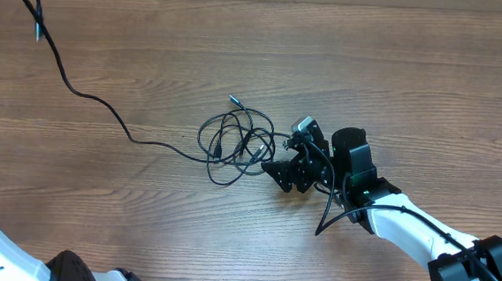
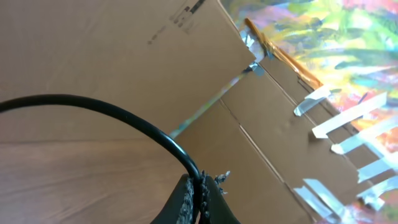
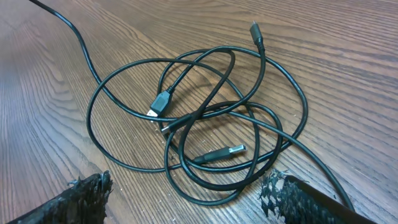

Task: Untangle cables

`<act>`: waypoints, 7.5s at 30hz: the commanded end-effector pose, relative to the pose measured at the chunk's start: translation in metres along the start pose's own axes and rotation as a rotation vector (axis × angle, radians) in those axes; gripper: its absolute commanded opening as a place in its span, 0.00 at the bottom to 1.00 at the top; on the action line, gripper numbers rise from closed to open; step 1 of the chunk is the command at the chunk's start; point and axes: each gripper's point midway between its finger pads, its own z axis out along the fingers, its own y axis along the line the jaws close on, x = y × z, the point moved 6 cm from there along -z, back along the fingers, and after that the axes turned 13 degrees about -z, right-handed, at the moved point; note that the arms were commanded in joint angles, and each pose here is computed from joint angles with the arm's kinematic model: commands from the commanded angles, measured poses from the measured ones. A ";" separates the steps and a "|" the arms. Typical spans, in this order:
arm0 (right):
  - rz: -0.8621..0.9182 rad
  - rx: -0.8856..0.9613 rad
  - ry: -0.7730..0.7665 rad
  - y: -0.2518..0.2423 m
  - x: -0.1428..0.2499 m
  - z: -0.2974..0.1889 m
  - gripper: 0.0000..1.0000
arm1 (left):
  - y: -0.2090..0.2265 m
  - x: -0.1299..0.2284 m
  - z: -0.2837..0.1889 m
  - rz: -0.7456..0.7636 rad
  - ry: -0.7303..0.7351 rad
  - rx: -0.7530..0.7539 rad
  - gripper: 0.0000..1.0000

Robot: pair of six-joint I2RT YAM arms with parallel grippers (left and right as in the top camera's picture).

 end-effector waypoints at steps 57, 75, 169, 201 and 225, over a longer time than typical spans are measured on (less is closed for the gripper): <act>0.042 0.011 -0.008 -0.001 -0.004 0.002 0.88 | 0.490 -0.036 0.012 -0.816 -0.364 -0.754 1.00; 0.044 0.011 -0.011 -0.001 -0.005 0.002 0.92 | 0.494 0.014 -0.089 -0.568 -0.316 -1.824 1.00; 0.075 0.009 -0.005 -0.001 -0.004 0.002 0.95 | 0.442 0.333 0.161 0.999 1.384 -0.237 0.72; 0.074 0.009 -0.005 -0.001 -0.004 0.002 0.95 | 0.454 0.296 0.129 0.983 1.574 -0.721 0.04; 0.074 0.009 -0.005 -0.001 -0.004 0.002 0.95 | 0.180 0.103 0.151 1.273 0.385 -0.785 0.04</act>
